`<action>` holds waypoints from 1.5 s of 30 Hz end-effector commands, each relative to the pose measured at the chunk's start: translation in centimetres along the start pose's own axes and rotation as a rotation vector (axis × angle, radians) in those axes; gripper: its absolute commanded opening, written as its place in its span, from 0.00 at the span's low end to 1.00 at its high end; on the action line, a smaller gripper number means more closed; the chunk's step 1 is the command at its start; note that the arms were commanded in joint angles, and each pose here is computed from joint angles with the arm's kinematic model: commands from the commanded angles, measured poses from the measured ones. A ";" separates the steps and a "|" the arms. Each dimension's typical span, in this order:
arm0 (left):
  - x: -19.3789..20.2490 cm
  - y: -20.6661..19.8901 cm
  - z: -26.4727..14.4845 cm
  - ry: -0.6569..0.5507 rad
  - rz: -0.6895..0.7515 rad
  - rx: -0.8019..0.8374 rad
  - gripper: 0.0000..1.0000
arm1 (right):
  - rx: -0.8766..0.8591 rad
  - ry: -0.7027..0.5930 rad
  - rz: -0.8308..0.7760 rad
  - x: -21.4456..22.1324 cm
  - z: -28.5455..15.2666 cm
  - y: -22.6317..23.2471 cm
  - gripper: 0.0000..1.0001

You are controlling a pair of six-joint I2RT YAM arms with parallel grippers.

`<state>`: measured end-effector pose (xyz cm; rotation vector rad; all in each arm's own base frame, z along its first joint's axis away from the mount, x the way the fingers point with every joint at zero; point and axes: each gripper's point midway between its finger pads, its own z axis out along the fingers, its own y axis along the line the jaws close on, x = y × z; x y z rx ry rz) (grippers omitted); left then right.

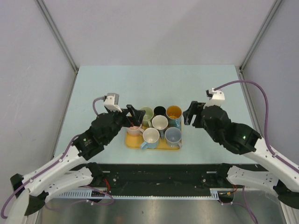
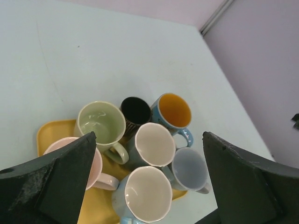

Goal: Turn the mug right side up
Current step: Reset both arms

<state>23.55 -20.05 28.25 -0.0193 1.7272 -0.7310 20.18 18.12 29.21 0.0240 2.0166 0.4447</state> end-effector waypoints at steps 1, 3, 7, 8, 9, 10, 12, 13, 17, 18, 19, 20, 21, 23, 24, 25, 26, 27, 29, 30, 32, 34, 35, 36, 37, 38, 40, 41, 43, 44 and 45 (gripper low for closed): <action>1.2 1.8 0.3 0.100 0.075 -0.114 1.00 | -0.090 -0.071 0.018 -4.1 1.1 0.4 0.76; 1.1 1.8 0.1 0.098 0.073 -0.113 1.00 | -0.110 -0.103 0.036 -5.2 1.4 0.7 0.77; 0.4 1.6 -0.4 0.078 0.064 -0.101 1.00 | -0.117 -0.111 0.034 -6.0 2.2 0.7 0.77; 0.1 1.5 -0.5 0.071 0.061 -0.097 1.00 | -0.118 -0.114 0.028 -6.1 2.3 0.7 0.77; -0.1 1.5 -0.8 0.060 0.056 -0.091 1.00 | -0.116 -0.113 0.026 -6.1 2.4 0.7 0.77; -0.4 1.4 -0.9 0.044 0.048 -0.081 1.00 | -0.110 -0.114 0.024 -6.1 2.5 0.6 0.78; -0.6 1.3 -1.0 0.021 0.037 -0.068 1.00 | -0.091 -0.123 0.017 -6.3 2.7 0.2 0.78; -0.8 1.1 -0.9 0.008 0.032 -0.061 1.00 | -0.077 -0.135 0.017 -6.5 2.7 0.0 0.78; -0.7 1.0 -0.4 0.020 0.037 -0.068 1.00 | -0.030 -0.179 -0.006 -7.4 2.7 -0.8 0.82; -1.1 0.8 -0.4 0.016 0.035 -0.065 1.00 | -0.019 -0.189 -0.020 -7.6 2.7 -1.1 0.84; -0.9 0.9 -0.5 0.025 0.040 -0.070 1.00 | -0.023 -0.203 -0.018 -8.0 2.6 -1.0 0.85; -1.1 0.8 -0.5 0.024 0.039 -0.070 1.00 | -0.019 -0.210 -0.023 -8.1 2.6 -1.1 0.86; -1.3 0.7 -0.6 0.020 0.037 -0.068 1.00 | -0.017 -0.218 -0.028 -8.3 2.5 -1.1 0.88; -1.4 0.7 -0.7 0.018 0.036 -0.066 1.00 | -0.011 -0.225 -0.032 -8.5 2.5 -1.2 0.89; -1.4 0.7 -0.7 0.019 0.037 -0.067 1.00 | -0.006 -0.225 -0.034 -8.4 2.6 -1.2 0.89; -1.5 0.6 -0.8 0.017 0.036 -0.066 1.00 | -0.001 -0.227 -0.036 -8.5 2.7 -1.3 0.89; -1.5 0.6 -0.7 0.018 0.036 -0.066 1.00 | 0.001 -0.225 -0.038 -8.5 2.7 -1.3 0.89; -1.5 0.6 -0.8 0.018 0.036 -0.066 1.00 | 0.010 -0.224 -0.037 -8.4 2.8 -1.5 0.90; -1.5 0.7 -0.9 0.017 0.036 -0.065 1.00 | 0.022 -0.217 -0.035 -8.2 3.0 -1.6 0.90; -1.6 0.7 -1.2 0.014 0.035 -0.064 1.00 | 0.037 -0.218 -0.034 -8.2 3.1 -1.9 0.90; -1.7 0.8 -1.4 0.009 0.032 -0.061 1.00 | 0.052 -0.209 -0.029 -7.9 3.3 -2.1 0.90; -1.9 0.7 -1.6 0.002 0.029 -0.057 1.00 | 0.065 -0.215 -0.014 -8.0 3.4 -2.3 0.92; -1.9 0.8 -1.6 0.003 0.029 -0.058 1.00 | 0.061 -0.214 -0.013 -8.0 3.4 -2.1 0.93; -1.8 0.8 -1.6 0.003 0.029 -0.058 1.00 | 0.080 -0.223 -0.009 -8.0 3.4 -2.2 0.95; -1.8 0.8 -1.6 0.003 0.029 -0.058 1.00 | 0.094 -0.233 0.000 -8.1 3.4 -2.3 0.96; -1.7 0.9 -1.6 0.006 0.031 -0.059 1.00 | 0.088 -0.232 -0.011 -7.9 3.4 -1.8 0.97; -1.5 1.0 -1.6 0.008 0.032 -0.060 1.00 | 0.120 -0.244 -0.031 -7.8 3.3 -1.9 0.98; -2.4 2.7 -1.6 -0.044 0.035 -0.153 0.98 | 0.104 -0.232 -0.057 -7.2 3.4 -1.2 0.98; -2.3 1.8 -1.5 -0.059 -0.196 -0.147 0.98 | 0.127 -0.244 -0.057 -7.2 3.3 -1.2 0.97; -2.3 1.7 -1.5 -0.058 -0.203 -0.146 0.98 | 0.141 -0.250 -0.053 -7.2 3.3 -1.2 0.97; -2.1 1.8 -1.5 -0.054 -0.200 -0.146 0.98 | 0.183 -0.272 -0.054 -7.2 3.2 -1.4 0.98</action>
